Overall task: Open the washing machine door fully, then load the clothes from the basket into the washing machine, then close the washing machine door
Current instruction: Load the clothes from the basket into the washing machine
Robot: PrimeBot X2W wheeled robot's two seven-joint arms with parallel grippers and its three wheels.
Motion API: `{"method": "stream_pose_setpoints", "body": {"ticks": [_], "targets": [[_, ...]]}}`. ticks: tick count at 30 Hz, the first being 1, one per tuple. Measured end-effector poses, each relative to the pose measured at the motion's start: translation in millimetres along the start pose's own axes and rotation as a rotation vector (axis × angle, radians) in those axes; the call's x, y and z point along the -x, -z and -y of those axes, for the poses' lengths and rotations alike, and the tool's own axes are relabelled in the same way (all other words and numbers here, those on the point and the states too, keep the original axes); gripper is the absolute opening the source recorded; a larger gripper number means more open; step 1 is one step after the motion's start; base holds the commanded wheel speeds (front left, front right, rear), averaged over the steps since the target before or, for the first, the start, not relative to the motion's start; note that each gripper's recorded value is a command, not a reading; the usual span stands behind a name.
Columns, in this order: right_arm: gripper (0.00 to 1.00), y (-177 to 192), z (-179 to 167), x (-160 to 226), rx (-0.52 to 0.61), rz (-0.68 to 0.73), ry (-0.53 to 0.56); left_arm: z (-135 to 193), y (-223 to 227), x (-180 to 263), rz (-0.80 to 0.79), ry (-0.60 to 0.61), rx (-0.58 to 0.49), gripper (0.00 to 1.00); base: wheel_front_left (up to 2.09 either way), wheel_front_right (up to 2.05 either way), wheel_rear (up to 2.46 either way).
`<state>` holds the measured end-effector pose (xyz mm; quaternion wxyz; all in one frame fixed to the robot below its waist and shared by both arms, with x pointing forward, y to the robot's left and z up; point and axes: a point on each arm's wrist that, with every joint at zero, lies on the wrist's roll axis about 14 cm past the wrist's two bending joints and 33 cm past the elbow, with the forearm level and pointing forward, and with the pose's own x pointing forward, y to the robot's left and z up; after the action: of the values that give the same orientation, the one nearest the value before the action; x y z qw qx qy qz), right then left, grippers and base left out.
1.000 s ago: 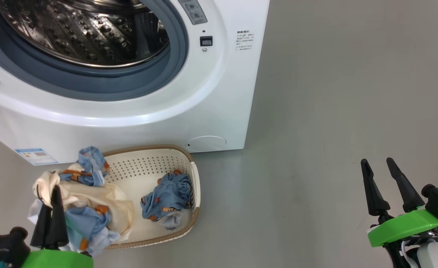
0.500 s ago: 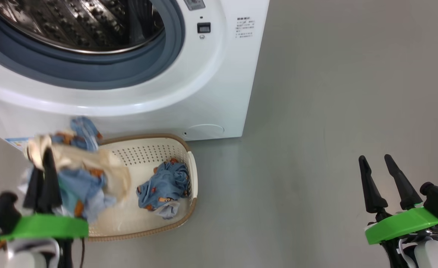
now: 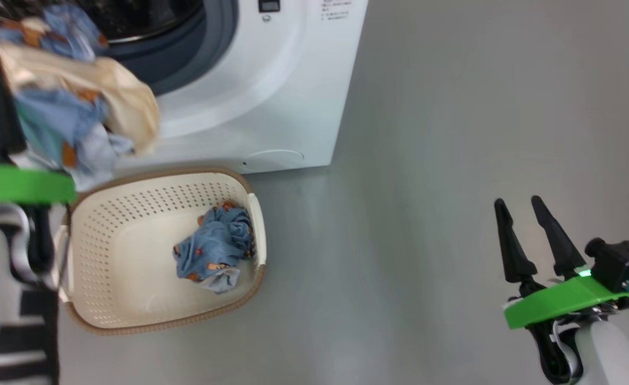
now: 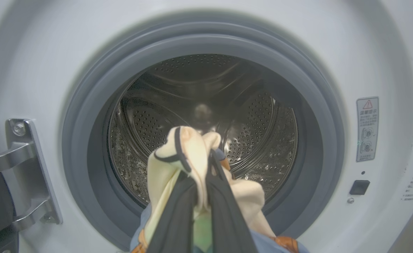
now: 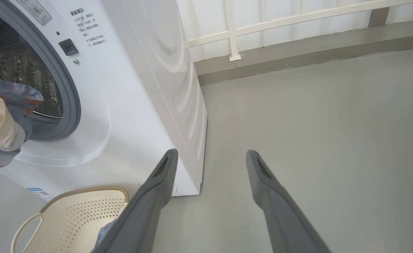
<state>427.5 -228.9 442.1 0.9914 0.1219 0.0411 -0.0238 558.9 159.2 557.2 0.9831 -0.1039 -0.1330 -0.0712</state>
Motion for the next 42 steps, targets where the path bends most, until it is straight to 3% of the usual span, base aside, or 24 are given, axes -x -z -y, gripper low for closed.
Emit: {"method": "stream_pose_setpoints", "body": {"ticks": [10, 17, 33, 42], "targets": [[1.0, 12, -3, -14, -0.007, -0.022, 0.001, 4, 53, -67, -0.127, 0.021, -0.008, 0.0, 0.0, 0.0, 0.0], [1.0, 20, -2, -19, -0.008, -0.04, 0.01, 10, 113, -82, -0.3, 0.031, -0.005, 0.0, 0.0, 0.0, 0.0], [1.0, 29, 1, -22, -0.017, -0.063, 0.026, 17, 177, -99, -0.548, 0.079, -0.08, 0.0, 0.0, 0.0, 0.0], [1.0, 33, 7, -21, -0.014, -0.072, 0.047, 23, 147, -135, -0.379, 0.101, -0.075, 0.0, 0.0, 0.0, 0.0]]}}
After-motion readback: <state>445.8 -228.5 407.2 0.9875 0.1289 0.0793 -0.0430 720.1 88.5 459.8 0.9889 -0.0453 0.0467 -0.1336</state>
